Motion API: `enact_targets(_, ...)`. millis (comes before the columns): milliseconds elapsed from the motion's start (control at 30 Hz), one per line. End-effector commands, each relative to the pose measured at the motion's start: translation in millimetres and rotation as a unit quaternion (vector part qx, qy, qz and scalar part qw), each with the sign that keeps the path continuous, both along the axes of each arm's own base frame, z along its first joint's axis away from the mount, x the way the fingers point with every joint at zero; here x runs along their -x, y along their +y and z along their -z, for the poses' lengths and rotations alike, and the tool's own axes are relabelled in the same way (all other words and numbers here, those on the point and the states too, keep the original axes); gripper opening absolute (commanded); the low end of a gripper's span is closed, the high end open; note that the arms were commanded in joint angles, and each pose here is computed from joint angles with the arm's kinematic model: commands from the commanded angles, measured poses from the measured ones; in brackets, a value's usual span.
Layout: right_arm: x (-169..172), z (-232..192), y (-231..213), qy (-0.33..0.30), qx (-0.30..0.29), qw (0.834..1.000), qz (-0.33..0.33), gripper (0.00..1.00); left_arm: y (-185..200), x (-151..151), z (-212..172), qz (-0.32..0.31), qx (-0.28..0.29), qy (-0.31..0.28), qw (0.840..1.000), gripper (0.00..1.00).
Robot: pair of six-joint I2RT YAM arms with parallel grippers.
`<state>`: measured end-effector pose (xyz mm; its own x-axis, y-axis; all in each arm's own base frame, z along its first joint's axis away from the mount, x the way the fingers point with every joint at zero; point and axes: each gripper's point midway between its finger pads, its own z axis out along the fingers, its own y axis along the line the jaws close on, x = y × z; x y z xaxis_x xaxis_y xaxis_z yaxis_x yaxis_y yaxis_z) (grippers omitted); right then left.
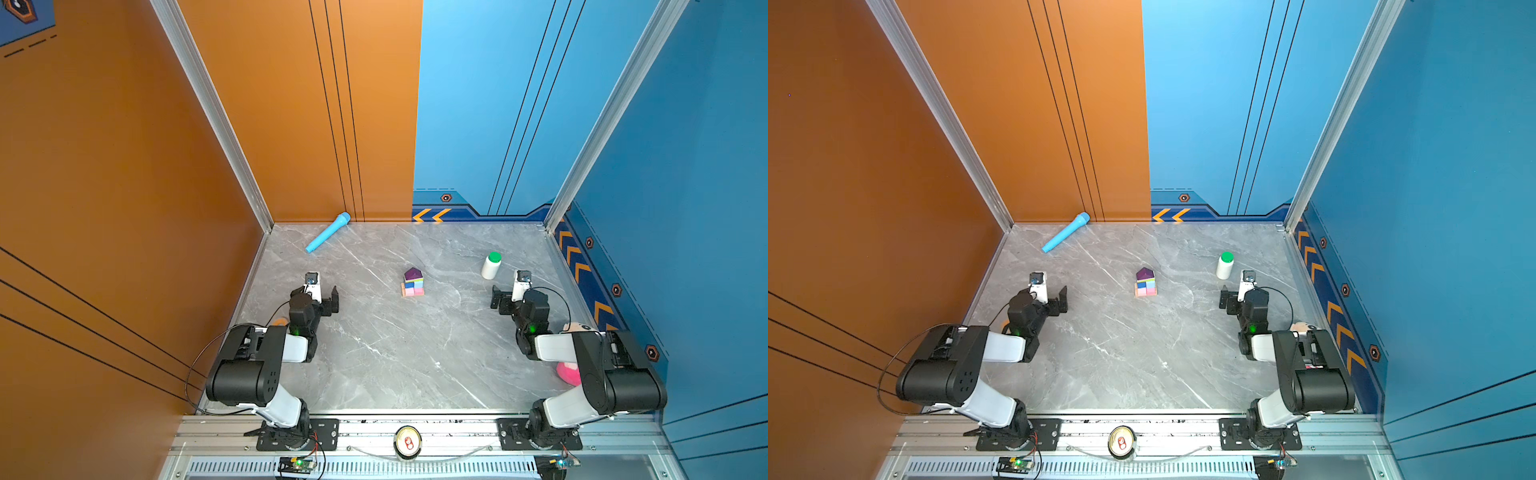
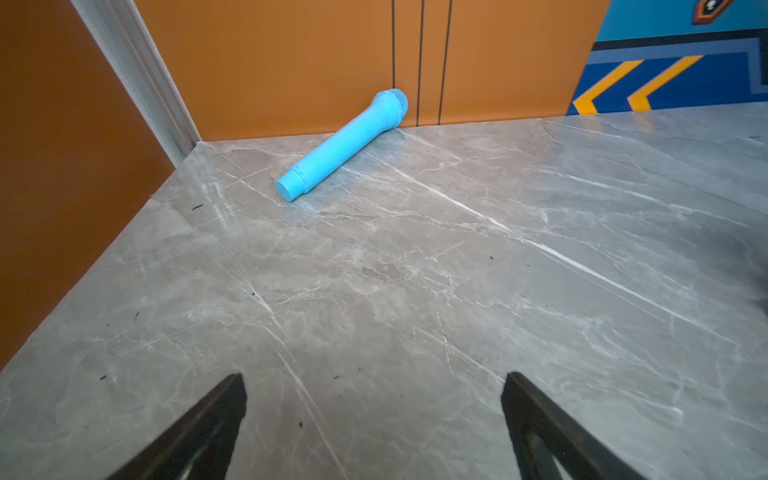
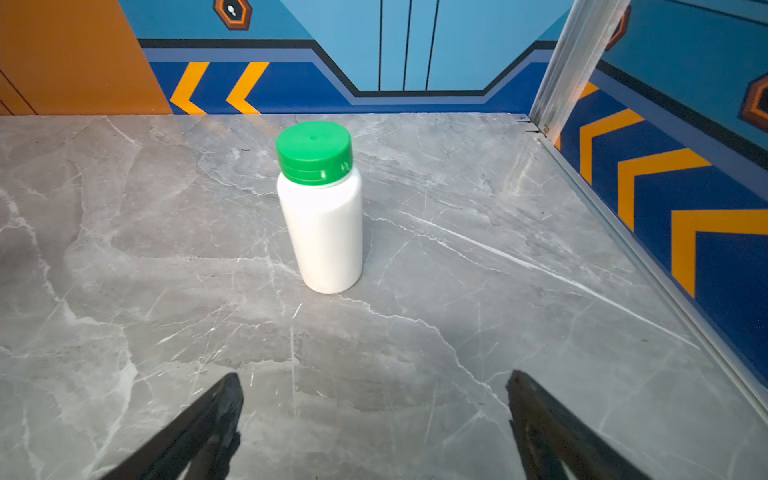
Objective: Build the wood block tower
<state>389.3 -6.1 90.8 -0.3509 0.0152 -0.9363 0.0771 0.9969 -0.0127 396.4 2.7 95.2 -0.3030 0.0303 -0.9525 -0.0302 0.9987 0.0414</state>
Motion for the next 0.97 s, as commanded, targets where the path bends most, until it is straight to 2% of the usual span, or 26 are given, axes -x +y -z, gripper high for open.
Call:
enact_targets(0, -3.9, 0.1, -10.8, 0.004, -0.004, 1.000, 0.030, 1.00, 12.1, 0.9, 6.9, -0.035, 0.005, 0.025, 0.999, 0.98)
enact_targets(933, -4.6, -0.9, -10.7, 0.003, -0.003, 1.000, 0.031, 1.00, 11.7, 1.1, 7.1, -0.036, 0.002, 0.025, 0.999, 0.98)
